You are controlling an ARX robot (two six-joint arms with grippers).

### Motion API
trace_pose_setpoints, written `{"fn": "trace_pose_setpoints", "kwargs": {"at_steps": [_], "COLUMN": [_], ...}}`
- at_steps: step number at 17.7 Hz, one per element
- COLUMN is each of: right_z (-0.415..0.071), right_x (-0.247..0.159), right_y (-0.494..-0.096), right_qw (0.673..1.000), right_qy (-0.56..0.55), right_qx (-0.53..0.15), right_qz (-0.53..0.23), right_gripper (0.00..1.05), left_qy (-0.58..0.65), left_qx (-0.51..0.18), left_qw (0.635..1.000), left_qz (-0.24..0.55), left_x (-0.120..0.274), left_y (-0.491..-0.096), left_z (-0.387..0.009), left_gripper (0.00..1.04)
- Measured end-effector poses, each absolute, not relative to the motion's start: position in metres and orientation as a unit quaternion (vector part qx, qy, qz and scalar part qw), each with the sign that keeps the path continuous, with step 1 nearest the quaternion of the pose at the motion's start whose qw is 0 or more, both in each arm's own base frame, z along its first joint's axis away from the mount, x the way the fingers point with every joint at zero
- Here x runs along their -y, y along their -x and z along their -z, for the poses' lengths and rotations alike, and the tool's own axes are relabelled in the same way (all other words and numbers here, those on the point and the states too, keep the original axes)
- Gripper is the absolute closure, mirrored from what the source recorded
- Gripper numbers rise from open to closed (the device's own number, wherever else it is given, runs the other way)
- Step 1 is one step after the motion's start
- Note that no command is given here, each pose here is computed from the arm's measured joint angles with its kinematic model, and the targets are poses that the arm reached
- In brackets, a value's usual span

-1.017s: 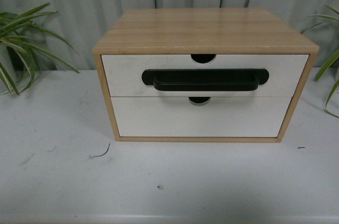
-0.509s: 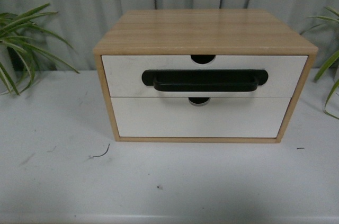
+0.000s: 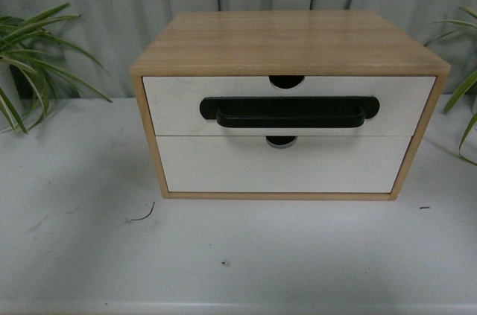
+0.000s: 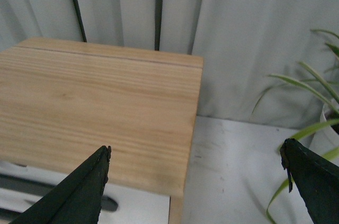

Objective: Pull drawer

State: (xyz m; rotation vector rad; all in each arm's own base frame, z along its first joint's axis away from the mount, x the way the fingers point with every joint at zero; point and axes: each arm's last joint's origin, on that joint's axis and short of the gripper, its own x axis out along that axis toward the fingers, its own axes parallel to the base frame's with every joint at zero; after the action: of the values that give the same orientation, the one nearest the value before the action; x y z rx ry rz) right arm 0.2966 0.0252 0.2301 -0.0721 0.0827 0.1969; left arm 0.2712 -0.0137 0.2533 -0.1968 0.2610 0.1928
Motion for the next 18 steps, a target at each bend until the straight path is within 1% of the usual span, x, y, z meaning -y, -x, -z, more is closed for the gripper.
{"fn": "trace_pose_setpoints", "kwargs": {"at_steps": [1, 2, 3, 5, 6, 8, 10, 12, 13, 14, 18], "right_z": [-0.236, -0.245, -0.251, -0.248, -0.243, -0.239, -0.243, -0.236, -0.229, -0.219, -0.211], "right_x": [-0.031, -0.037, -0.043, -0.050, -0.052, -0.053, -0.053, -0.051, -0.051, -0.051, -0.062], "right_y": [-0.308, -0.316, -0.320, -0.329, -0.336, -0.345, -0.351, -0.357, -0.358, -0.357, -0.352], "right_qw": [0.992, 0.986, 0.975, 0.942, 0.918, 0.869, 0.811, 0.747, 0.713, 0.680, 0.633], "right_qy": [0.059, 0.092, 0.133, 0.222, 0.271, 0.349, 0.427, 0.502, 0.535, 0.561, 0.589], "right_qx": [-0.033, -0.018, -0.009, -0.008, -0.012, -0.016, -0.005, -0.019, -0.028, -0.037, -0.034], "right_qz": [-0.111, -0.141, -0.180, -0.253, -0.289, -0.351, -0.399, -0.436, -0.453, -0.471, -0.502], "right_gripper": [0.06, 0.06, 0.06, 0.06, 0.06, 0.06, 0.06, 0.06, 0.06, 0.06, 0.06], "left_qy": [0.079, 0.057, 0.020, -0.071, -0.122, -0.205, -0.273, -0.322, -0.341, -0.354, -0.379], "left_qx": [-0.134, -0.141, -0.157, -0.184, -0.195, -0.204, -0.218, -0.241, -0.256, -0.263, -0.265], "left_qw": [0.986, 0.988, 0.986, 0.966, 0.947, 0.906, 0.853, 0.800, 0.775, 0.759, 0.738], "left_qz": [-0.056, -0.012, 0.046, 0.166, 0.224, 0.308, 0.388, 0.445, 0.466, 0.479, 0.492], "left_x": [0.025, 0.036, 0.050, 0.075, 0.087, 0.105, 0.123, 0.140, 0.149, 0.157, 0.173], "left_y": [-0.288, -0.299, -0.307, -0.314, -0.319, -0.324, -0.324, -0.322, -0.323, -0.325, -0.332], "left_z": [-0.258, -0.258, -0.258, -0.258, -0.260, -0.268, -0.275, -0.275, -0.266, -0.258, -0.243], "left_gripper": [0.07, 0.07, 0.07, 0.07, 0.07, 0.07, 0.07, 0.07, 0.07, 0.07, 0.07]}}
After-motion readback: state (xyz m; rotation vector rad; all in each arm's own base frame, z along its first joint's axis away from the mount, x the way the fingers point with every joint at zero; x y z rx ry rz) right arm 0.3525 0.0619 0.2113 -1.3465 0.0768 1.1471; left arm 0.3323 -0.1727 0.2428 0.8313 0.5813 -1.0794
